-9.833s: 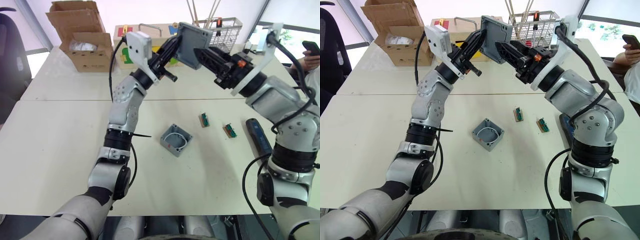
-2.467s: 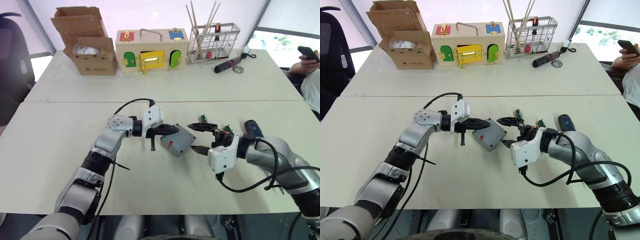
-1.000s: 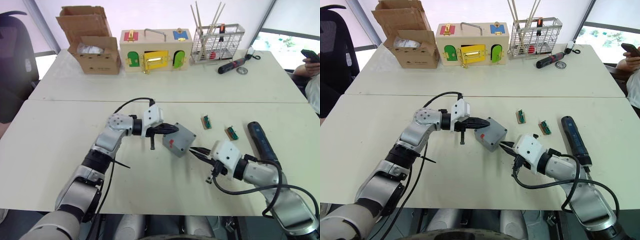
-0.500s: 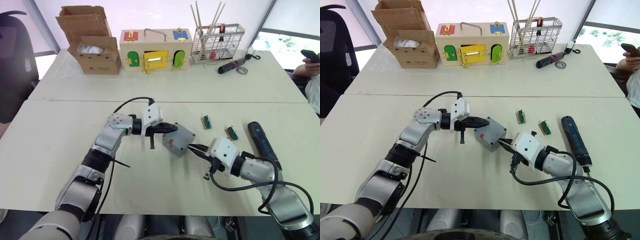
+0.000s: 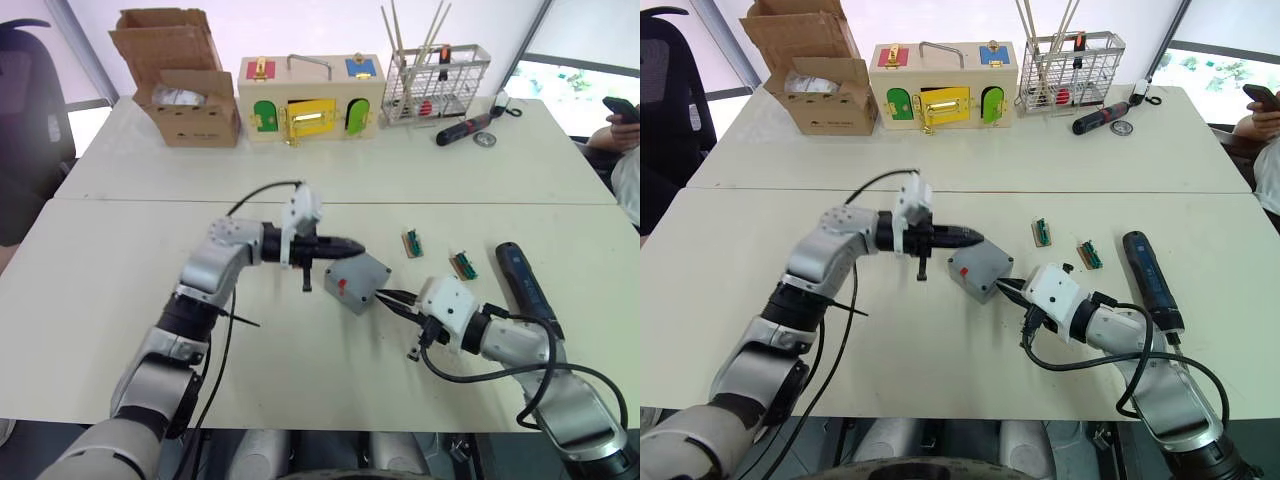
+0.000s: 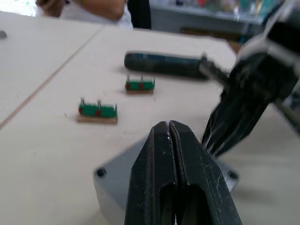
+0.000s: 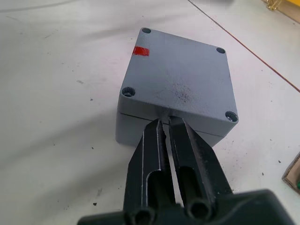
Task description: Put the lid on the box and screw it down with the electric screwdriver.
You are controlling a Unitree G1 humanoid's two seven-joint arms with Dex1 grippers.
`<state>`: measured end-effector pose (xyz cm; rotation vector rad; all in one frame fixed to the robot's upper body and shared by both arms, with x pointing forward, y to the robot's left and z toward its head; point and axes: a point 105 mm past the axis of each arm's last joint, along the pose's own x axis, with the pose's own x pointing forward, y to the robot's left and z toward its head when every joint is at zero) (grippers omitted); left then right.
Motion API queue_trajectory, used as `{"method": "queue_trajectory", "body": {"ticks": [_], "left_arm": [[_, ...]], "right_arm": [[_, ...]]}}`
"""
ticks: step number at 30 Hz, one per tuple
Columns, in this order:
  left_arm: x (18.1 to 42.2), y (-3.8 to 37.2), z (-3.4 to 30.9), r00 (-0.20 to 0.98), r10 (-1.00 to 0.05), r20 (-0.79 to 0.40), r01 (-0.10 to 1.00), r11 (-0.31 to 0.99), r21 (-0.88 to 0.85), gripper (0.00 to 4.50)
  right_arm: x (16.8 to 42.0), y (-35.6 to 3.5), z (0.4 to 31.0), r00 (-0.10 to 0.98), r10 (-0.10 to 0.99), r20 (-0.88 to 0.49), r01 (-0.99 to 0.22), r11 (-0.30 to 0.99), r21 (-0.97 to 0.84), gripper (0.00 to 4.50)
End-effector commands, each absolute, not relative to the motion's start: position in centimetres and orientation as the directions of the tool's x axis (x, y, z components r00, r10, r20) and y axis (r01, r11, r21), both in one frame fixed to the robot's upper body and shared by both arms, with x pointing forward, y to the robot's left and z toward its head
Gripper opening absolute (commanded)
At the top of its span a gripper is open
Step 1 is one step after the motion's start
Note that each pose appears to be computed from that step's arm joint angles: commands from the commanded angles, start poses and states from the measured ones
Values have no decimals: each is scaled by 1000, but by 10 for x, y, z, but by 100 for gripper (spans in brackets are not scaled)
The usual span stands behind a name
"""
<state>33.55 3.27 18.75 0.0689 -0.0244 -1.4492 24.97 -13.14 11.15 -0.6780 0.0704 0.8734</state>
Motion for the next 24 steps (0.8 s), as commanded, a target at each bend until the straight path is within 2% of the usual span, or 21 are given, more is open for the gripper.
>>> {"method": "queue_trajectory", "body": {"ticks": [1, 4, 7, 15, 18, 24], "left_arm": [[362, 58, 205, 285, -958, 20, 955, 286, 81, 0], [387, 79, 176, 451, -888, -89, 888, 436, 145, 0], [391, 86, 146, 474, -859, -193, 876, 437, 202, 0], [372, 64, 106, 345, -891, -296, 933, 292, 211, 0], [357, 60, 93, 254, -902, -348, 961, 196, 193, 0], [338, 55, 99, 148, -934, -327, 983, 101, 155, 0]], "right_arm": [[245, -134, 125, 662, 688, -298, -717, 466, -518, 17], [242, -135, 116, 659, 681, -320, -733, 485, -477, 17], [240, -133, 109, 650, 682, -335, -746, 490, -450, 17], [245, -129, 100, 645, 676, -355, -755, 495, -430, 17], [250, -127, 95, 649, 668, -364, -749, 478, -459, 17], [259, -131, 96, 662, 658, -359, -735, 475, -485, 17]]}}
